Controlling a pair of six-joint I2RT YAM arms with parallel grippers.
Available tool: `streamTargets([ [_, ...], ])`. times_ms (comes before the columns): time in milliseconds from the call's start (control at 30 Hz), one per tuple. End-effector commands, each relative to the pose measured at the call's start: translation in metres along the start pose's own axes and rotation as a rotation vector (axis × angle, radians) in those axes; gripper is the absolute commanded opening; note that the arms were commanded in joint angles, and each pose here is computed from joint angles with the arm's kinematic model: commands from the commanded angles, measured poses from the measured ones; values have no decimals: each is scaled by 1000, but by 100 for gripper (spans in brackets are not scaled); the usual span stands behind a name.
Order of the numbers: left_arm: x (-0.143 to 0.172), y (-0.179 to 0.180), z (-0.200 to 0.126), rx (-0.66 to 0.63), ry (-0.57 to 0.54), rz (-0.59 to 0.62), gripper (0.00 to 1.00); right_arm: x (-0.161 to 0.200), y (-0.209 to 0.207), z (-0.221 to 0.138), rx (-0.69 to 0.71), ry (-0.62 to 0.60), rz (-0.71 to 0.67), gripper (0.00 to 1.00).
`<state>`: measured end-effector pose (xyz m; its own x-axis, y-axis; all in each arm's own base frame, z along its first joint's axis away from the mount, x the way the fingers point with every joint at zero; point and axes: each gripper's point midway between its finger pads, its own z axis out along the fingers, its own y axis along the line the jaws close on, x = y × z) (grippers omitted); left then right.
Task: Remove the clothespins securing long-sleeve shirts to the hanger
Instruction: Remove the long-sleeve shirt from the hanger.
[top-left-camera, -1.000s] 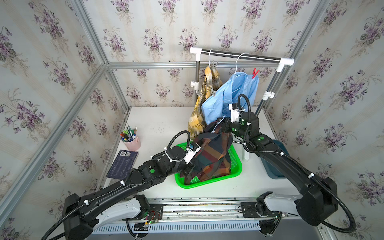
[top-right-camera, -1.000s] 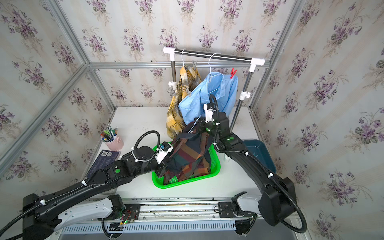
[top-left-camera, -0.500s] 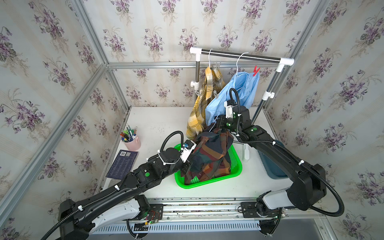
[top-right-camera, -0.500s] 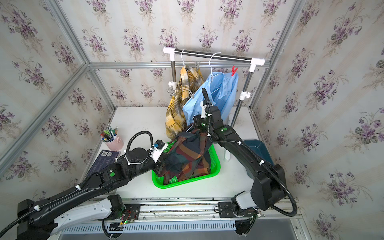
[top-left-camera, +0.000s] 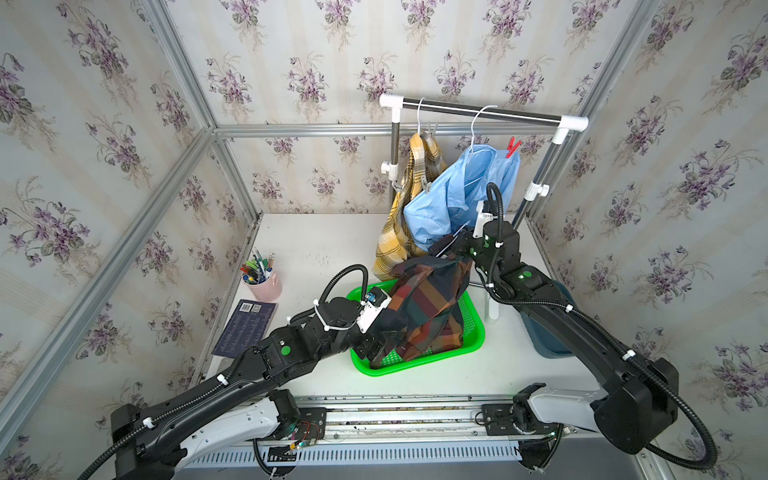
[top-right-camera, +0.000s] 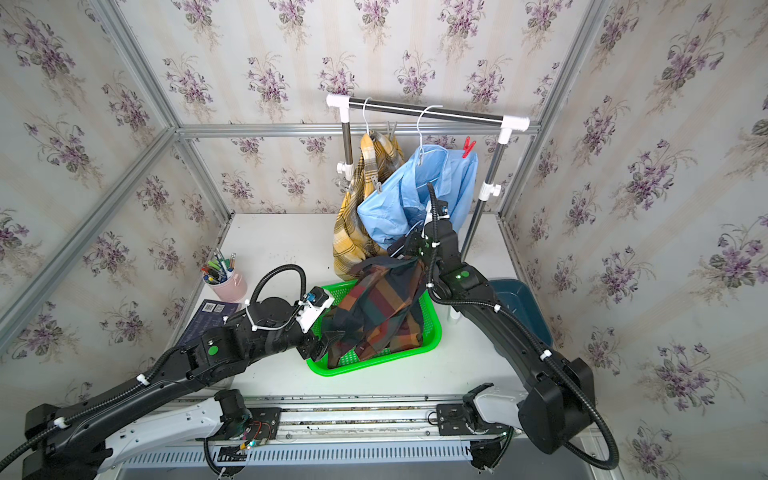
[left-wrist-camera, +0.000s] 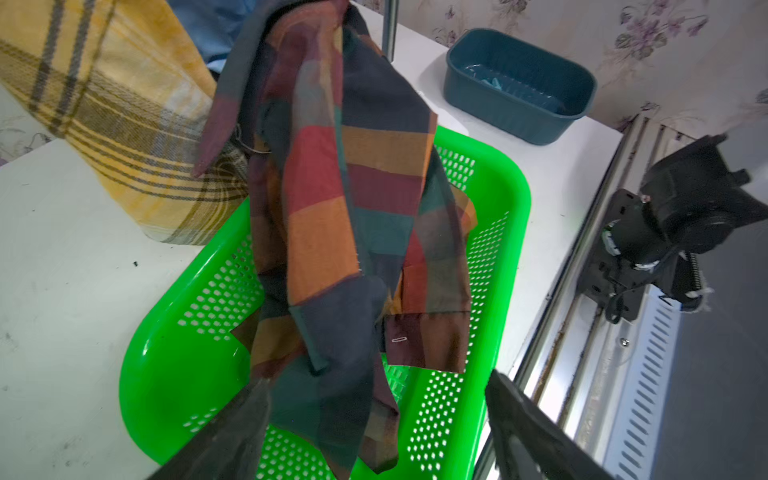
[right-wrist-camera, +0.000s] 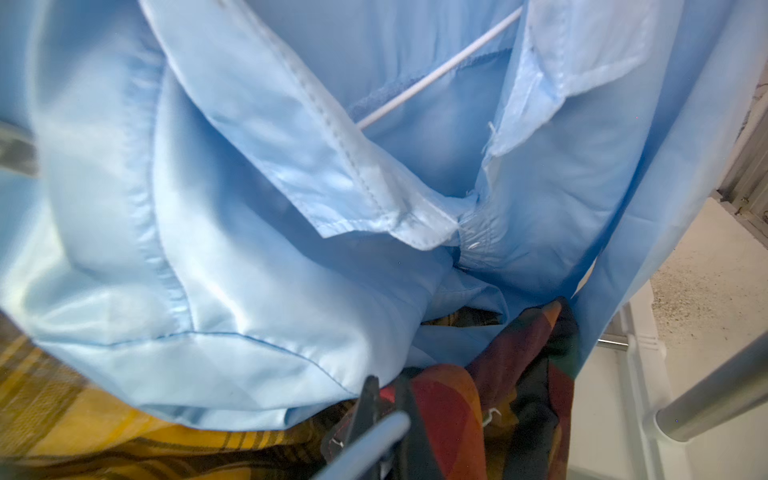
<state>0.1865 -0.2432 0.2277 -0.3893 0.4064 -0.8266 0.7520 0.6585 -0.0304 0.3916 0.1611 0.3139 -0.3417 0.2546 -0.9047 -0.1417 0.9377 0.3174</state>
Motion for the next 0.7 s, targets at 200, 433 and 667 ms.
streamTargets([
  [200,-2,19,31,-80,43,-7,67,-32,8,-24,-38,-86,19,0],
  [433,-7,25,33,-107,26,-14,2,-34,10,-25,-48,-96,29,0],
  [667,2,19,-6,-69,-44,-66,0,-43,-1,-6,41,-129,17,0],
])
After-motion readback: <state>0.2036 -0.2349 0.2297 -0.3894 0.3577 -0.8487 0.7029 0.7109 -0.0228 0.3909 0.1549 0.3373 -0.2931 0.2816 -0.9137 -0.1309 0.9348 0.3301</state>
